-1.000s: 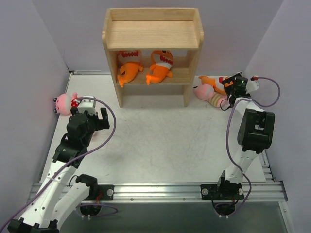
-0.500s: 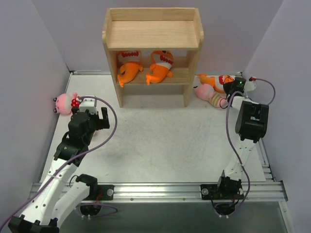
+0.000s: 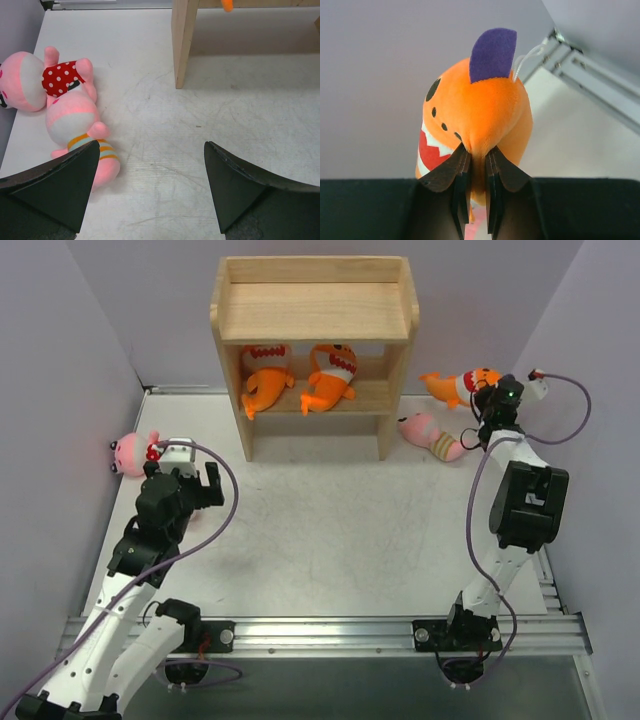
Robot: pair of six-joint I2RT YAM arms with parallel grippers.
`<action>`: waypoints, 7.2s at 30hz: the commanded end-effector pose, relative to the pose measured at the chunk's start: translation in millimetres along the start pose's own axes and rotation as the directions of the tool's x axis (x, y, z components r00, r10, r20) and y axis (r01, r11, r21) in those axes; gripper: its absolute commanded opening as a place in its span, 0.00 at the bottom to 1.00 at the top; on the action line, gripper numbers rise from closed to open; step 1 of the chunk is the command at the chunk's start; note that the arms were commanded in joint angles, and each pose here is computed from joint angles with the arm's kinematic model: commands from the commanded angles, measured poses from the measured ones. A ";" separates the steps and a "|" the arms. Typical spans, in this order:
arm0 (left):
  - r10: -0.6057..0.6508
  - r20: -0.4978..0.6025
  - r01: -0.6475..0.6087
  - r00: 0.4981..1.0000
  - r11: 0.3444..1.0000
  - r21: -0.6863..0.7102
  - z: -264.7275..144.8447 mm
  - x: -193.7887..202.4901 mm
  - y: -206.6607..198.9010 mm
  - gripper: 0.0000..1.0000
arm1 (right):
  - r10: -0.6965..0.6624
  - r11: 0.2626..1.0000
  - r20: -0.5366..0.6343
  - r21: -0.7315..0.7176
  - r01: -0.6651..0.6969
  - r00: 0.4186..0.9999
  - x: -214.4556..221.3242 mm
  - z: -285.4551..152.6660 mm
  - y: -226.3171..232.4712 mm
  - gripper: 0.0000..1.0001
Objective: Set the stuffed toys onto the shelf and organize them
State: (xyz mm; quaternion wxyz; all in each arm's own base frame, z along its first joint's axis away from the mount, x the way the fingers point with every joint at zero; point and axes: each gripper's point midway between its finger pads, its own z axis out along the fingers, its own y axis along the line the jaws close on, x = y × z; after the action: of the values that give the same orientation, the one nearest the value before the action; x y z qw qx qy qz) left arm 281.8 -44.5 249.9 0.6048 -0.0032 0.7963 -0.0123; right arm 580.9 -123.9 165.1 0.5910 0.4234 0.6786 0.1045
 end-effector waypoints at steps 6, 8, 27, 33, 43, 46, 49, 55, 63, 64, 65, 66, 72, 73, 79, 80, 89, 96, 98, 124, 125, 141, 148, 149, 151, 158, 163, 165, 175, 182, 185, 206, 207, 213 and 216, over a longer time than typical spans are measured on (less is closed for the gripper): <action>-0.006 0.063 0.005 0.998 1.000 0.005 -6.1 -15.5 1.5 0.94 | -0.133 0.990 0.214 -0.025 0.142 0.968 -113.0 -95.1 67.6 0.00; -0.009 0.074 0.009 0.997 1.000 0.005 -8.3 -18.2 2.2 0.94 | -0.158 0.987 0.198 0.013 0.159 0.967 -118.3 -123.0 60.8 0.00; 0.003 0.041 -0.006 0.999 0.998 0.066 -3.4 -11.1 -16.3 0.93 | -0.613 0.766 -0.339 -0.476 0.432 0.714 30.8 -334.6 58.6 0.00; 0.001 0.050 -0.004 0.999 0.998 0.068 -6.9 -12.6 -15.2 0.93 | -0.722 0.658 -0.379 -0.636 0.404 0.579 103.5 -347.3 77.9 0.00; -0.008 0.072 0.004 0.997 0.998 0.059 -15.2 -16.4 -8.9 0.93 | -0.911 0.389 -0.293 -0.842 0.374 0.289 212.2 -338.4 110.2 0.00; -0.010 0.071 0.006 0.997 0.999 0.053 -15.5 -16.1 -7.6 0.93 | -0.949 0.308 -0.253 -0.875 0.373 0.191 240.8 -331.1 104.9 0.00; -0.012 0.076 0.008 0.997 0.999 0.047 -16.2 -17.5 -6.1 0.93 | -0.968 0.250 -0.230 -0.879 0.406 0.100 260.2 -320.8 102.2 0.07; -0.013 0.078 0.009 0.997 0.999 0.054 -15.8 -17.8 -7.0 0.93 | -0.975 0.214 -0.216 -0.842 0.496 0.053 269.2 -294.2 96.5 0.35; -0.015 0.078 0.011 0.997 0.998 0.057 -16.3 -17.4 -7.3 0.93 | -0.973 0.231 -0.186 -0.763 0.604 0.137 246.8 -292.6 109.5 0.52; -0.014 0.079 0.009 0.997 0.998 0.059 -16.7 -17.6 -7.4 0.93 | -0.972 0.236 -0.189 -0.754 0.613 0.142 246.8 -295.2 107.1 0.53; -0.016 0.082 0.011 0.997 0.998 0.062 -16.9 -18.7 -8.1 0.93 | -0.970 0.243 -0.175 -0.745 0.621 0.170 244.1 -295.1 112.7 0.54; -0.017 0.083 0.011 0.996 0.998 0.065 -16.9 -19.0 -8.7 0.93 | -0.964 0.262 -0.166 -0.730 0.631 0.208 235.4 -297.7 119.0 0.55; -0.023 0.091 0.017 0.996 0.998 0.068 -19.7 -20.3 -8.3 0.93 | -0.939 0.319 -0.129 -0.669 0.671 0.318 211.4 -304.5 132.1 0.55; -0.022 0.093 0.016 0.995 0.998 0.067 -20.3 -21.0 -7.9 0.93 | -0.933 0.334 -0.130 -0.659 0.674 0.336 208.4 -305.9 134.2 0.55; -0.031 0.105 0.023 0.994 0.997 0.071 -23.5 -24.0 -7.6 0.93 | -0.830 0.465 -0.083 -0.650 0.601 0.552 182.9 -333.3 169.2 0.55; -0.032 0.105 0.025 0.994 0.997 0.072 -23.7 -23.6 -7.9 0.93 | -0.773 0.521 -0.063 -0.632 0.574 0.632 170.5 -335.2 183.9 0.56; -0.049 0.128 0.039 0.991 0.996 0.081 -30.4 -27.7 -7.4 0.93 | -0.411 0.744 0.013 -0.573 0.344 0.911 131.4 -324.2 240.3 0.67; -0.060 0.150 0.046 0.987 0.995 0.093 -35.1 -32.1 -8.1 0.93 | -0.313 0.788 0.048 -0.545 0.287 0.949 127.3 -301.4 274.4 0.71; -0.061 0.153 0.047 0.986 0.995 0.090 -36.1 -32.6 -7.3 0.94 | -0.282 0.806 0.055 -0.527 0.268 0.958 127.3 -291.2 277.9 0.71; -0.066 0.195 0.045 0.979 0.993 0.109 -47.8 -39.8 -8.8 0.94 | -0.152 0.880 0.052 -0.448 0.160 0.987 175.1 -223.4 288.0 0.67; -0.066 0.195 0.045 0.979 0.993 0.109 -47.5 -39.5 -8.8 0.94 | -0.157 0.875 0.048 -0.457 0.162 0.986 177.3 -223.4 290.2 0.67; -0.067 0.203 0.044 0.977 0.992 0.116 -50.6 -40.7 -9.4 0.94 | -0.268 0.816 0.043 -0.521 0.251 0.962 209.6 -222.1 314.2 0.47; -0.068 0.206 0.044 0.976 0.992 0.120 -52.1 -41.0 -9.7 0.94 | -0.333 0.793 0.103 -0.506 0.338 0.937 202.5 -231.6 320.6 0.08; -0.068 0.206 0.044 0.976 0.992 0.118 -52.1 -41.0 -9.5 0.94 | -0.356 0.785 0.124 -0.497 0.368 0.926 200.3 -232.0 320.3 0.01; -0.069 0.207 0.045 0.976 0.992 0.118 -52.2 -41.0 -9.4 0.94 | -0.377 0.774 0.144 -0.494 0.397 0.915 198.1 -237.7 322.5 0.00; -0.069 0.208 0.044 0.976 0.991 0.123 -53.0 -41.4 -10.3 0.94 | -0.482 0.716 0.244 -0.444 0.539 0.842 194.3 -254.8 331.6 0.00; -0.071 0.208 0.045 0.976 0.991 0.125 -53.0 -41.4 -10.6 0.94 | -0.519 0.689 0.270 -0.429 0.583 0.811 196.3 -257.3 338.1 0.00; -0.069 0.208 0.044 0.976 0.991 0.123 -53.0 -41.4 -10.3 0.94 | -0.513 0.690 0.272 -0.434 0.579 0.814 195.5 -257.7 341.2 0.00; -0.067 0.208 0.042 0.976 0.992 0.123 -53.3 -41.3 -10.2 0.94 | -0.509 0.732 0.250 -0.378 0.567 0.824 203.9 -245.8 332.4 0.00; -0.068 0.205 0.043 0.976 0.991 0.124 -53.0 -40.6 -10.6 0.94 | -0.493 0.743 0.267 -0.366 0.561 0.828 191.2 -248.3 331.4 0.00; -0.067 0.204 0.042 0.977 0.991 0.124 -52.7 -40.0 -10.6 0.94 | -0.494 0.741 0.280 -0.360 0.567 0.823 184.1 -248.0 333.1 0.00; -0.067 0.202 0.042 0.977 0.991 0.125 -52.1 -39.8 -11.1 0.94 | -0.505 0.676 0.262 -0.473 0.565 0.823 214.6 -244.5 344.7 0.21; -0.064 0.200 0.039 0.978 0.991 0.126 -51.5 -38.9 -11.5 0.94 | -0.498 0.682 0.260 -0.472 0.559 0.827 212.4 -245.5 344.7 0.25; -0.065 0.202 0.040 0.977 0.991 0.126 -51.8 -39.9 -11.4 0.94 | -0.474 0.714 0.255 -0.449 0.537 0.843 201.1 -244.9 334.2 0.40; -0.063 0.198 0.038 0.978 0.991 0.128 -51.2 -39.0 -12.2 0.94 | -0.466 0.723 0.248 -0.447 0.527 0.849 197.7 -244.6 330.7 0.45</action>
State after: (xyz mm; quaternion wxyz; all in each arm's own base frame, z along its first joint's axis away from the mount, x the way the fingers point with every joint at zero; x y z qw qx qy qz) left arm 243.1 -53.8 296.8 0.6760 0.0085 0.7330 -0.0752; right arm 528.2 320.7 271.9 0.7067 0.0309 0.7034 0.0702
